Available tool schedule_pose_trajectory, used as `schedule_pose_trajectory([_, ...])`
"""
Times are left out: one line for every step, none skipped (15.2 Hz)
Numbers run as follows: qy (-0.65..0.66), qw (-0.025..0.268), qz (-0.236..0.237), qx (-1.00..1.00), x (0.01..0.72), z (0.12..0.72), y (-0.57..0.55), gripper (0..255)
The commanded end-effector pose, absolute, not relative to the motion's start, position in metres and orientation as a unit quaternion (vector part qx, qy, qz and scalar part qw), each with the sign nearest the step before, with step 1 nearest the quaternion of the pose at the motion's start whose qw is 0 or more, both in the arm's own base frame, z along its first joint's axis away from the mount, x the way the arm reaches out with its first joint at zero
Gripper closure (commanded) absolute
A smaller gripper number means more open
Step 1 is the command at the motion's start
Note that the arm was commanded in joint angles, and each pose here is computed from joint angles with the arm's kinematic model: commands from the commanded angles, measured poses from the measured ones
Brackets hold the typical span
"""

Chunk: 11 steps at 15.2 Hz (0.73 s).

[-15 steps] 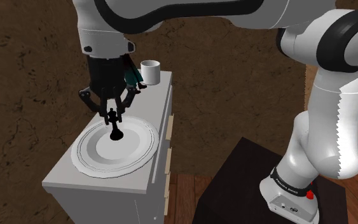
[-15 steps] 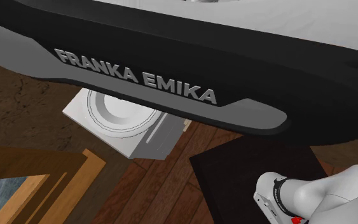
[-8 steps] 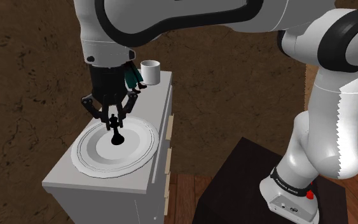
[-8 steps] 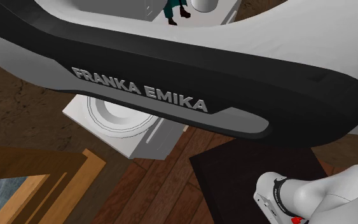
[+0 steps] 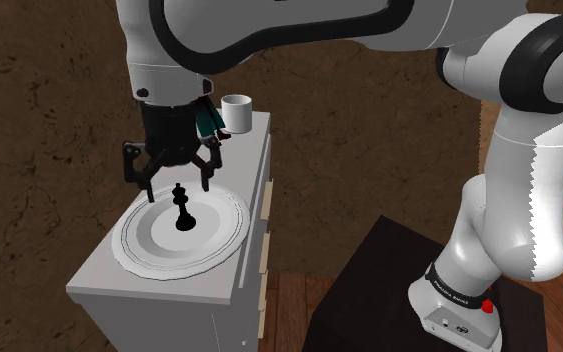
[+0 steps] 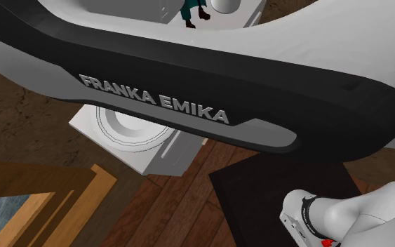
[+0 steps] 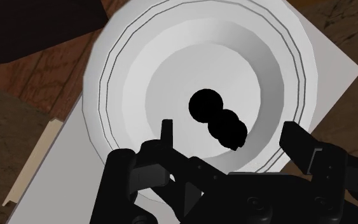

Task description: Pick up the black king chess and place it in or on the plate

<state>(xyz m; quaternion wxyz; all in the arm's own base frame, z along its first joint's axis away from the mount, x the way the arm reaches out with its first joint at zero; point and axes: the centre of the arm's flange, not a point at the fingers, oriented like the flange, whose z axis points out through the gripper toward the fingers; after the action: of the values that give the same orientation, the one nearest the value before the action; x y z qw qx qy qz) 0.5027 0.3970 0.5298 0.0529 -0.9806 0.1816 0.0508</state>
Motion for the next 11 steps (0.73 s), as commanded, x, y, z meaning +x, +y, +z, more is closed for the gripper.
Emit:
schedule_pose_trajectory([0.182,0.053,0.051,-0.981,0.503,0.53,0.397,0])
schedule_pose_trajectory([0.182,0.053,0.051,-0.981,0.504,0.543,0.395,0])
schedule_pose_trajectory([0.182,0.053,0.051,-0.981,0.505,0.556,0.394,0])
schedule_pose_trajectory([0.182,0.053,0.051,-0.981,0.506,0.569,0.392,0])
schedule_pose_trajectory([0.182,0.053,0.051,-0.981,0.507,0.579,0.391,0])
schedule_pose_trajectory([0.182,0.053,0.051,-0.981,0.507,0.579,0.391,0])
schedule_pose_trajectory([0.182,0.053,0.051,-0.981,0.507,0.579,0.391,0])
schedule_pose_trajectory([0.182,0.053,0.051,-0.981,0.507,0.579,0.391,0])
schedule_pose_trajectory([0.182,0.053,0.051,-0.981,0.507,0.579,0.391,0])
schedule_pose_trajectory([0.182,0.053,0.051,-0.981,0.507,0.579,0.391,0])
schedule_pose_trajectory([0.182,0.053,0.051,-0.981,0.507,0.579,0.391,0])
